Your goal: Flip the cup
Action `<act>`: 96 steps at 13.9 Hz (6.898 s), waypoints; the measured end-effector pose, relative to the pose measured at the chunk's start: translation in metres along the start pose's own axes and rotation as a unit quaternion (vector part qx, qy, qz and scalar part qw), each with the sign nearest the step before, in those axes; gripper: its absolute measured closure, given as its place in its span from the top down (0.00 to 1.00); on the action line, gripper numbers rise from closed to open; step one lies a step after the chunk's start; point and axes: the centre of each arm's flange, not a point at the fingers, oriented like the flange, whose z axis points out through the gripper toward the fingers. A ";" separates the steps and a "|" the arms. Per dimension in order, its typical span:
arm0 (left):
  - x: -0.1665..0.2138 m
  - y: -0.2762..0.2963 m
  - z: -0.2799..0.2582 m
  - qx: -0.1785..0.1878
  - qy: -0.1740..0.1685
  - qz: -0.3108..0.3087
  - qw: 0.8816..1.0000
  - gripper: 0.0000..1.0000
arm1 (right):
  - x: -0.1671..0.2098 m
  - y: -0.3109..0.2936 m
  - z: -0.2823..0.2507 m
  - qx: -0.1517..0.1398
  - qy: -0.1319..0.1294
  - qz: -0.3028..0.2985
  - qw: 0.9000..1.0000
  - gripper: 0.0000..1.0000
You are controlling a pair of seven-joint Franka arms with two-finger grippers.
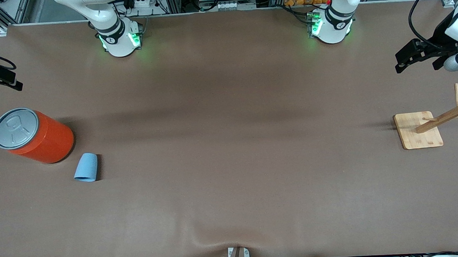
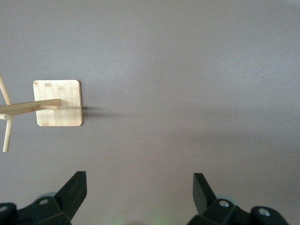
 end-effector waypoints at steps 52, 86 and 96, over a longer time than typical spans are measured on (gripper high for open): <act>-0.001 -0.016 -0.006 0.000 -0.003 0.019 1.000 1.00 | 0.128 -0.246 0.302 -0.010 0.006 -0.443 0.896 0.80; 0.095 0.221 0.421 -0.410 -0.168 -0.050 0.895 1.00 | 0.086 -0.107 0.111 -0.020 0.035 -0.247 0.968 1.00; 0.062 0.271 0.491 -0.512 -0.152 -0.004 0.845 1.00 | 0.016 -0.004 0.049 0.013 -0.024 -0.040 0.999 1.00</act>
